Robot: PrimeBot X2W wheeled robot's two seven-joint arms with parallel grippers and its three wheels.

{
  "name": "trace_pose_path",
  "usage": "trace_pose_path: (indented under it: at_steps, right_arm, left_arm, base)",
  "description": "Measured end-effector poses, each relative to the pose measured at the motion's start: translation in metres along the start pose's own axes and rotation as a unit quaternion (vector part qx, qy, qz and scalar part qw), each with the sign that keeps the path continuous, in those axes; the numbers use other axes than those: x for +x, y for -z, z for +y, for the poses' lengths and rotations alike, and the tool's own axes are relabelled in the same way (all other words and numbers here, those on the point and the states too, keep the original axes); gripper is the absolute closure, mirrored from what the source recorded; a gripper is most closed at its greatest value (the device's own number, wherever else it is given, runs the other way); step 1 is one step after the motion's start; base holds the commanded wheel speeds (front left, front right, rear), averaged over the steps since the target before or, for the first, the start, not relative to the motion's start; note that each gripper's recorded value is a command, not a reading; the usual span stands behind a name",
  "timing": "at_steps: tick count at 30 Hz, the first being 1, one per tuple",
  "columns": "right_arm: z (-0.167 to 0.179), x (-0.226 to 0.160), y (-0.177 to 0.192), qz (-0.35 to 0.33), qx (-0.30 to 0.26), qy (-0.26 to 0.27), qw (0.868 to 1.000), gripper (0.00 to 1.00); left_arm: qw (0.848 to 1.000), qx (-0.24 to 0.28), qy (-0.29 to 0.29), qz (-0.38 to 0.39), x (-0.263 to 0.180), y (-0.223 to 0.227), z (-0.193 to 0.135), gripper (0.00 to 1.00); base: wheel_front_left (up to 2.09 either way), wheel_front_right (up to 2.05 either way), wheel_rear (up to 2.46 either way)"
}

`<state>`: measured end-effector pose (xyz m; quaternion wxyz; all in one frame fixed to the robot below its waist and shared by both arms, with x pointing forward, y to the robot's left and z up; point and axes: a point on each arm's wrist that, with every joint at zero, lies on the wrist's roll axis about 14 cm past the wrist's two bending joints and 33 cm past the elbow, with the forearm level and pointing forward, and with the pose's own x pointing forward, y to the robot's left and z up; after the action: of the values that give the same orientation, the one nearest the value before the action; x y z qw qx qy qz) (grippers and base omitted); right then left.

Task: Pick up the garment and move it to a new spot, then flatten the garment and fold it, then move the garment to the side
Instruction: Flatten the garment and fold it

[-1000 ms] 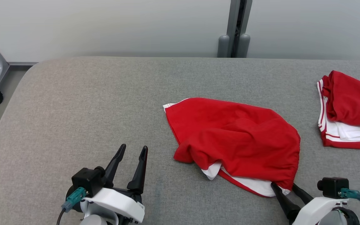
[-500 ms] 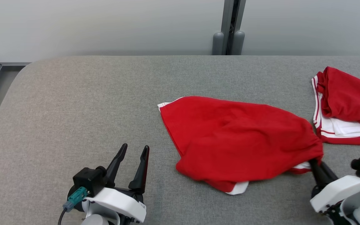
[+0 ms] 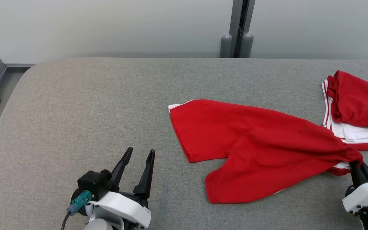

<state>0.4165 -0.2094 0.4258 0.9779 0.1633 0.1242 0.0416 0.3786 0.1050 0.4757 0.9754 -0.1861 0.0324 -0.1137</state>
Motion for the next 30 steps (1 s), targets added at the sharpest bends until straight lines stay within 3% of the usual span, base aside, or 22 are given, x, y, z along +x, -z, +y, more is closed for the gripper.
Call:
trace_pose_path:
  at_steps: [15,23,25,26,30]
  right_arm:
    - [-0.027,-0.015,0.003,-0.013,-0.008,0.057,0.998,1.00]
    - [-0.012,-0.018,0.014,0.000,0.002,0.040,0.999,1.00]
    - [-0.013,-0.019,0.021,0.016,0.005,0.042,0.999,0.57]
    - [-0.013,-0.019,0.021,0.016,0.005,0.042,0.999,0.00]
    - [-0.018,-0.019,0.023,0.025,-0.007,0.048,0.999,0.00]
  left_arm:
    - [1.000,0.005,0.005,0.003,-0.002,0.001,-0.003,0.00]
    - [1.000,0.005,0.014,0.007,-0.001,0.003,-0.008,0.00]
    - [1.000,0.004,0.015,0.009,-0.001,0.004,-0.009,0.00]
    - [1.000,0.004,0.015,0.009,-0.001,0.004,-0.009,0.00]
    - [1.000,0.003,0.013,0.009,-0.001,0.004,-0.008,0.00]
  base:
    - [0.00,0.00,0.00]
    - [0.00,0.00,0.00]
    - [0.00,0.00,0.00]
    - [0.00,0.00,0.00]
    - [0.00,0.00,0.00]
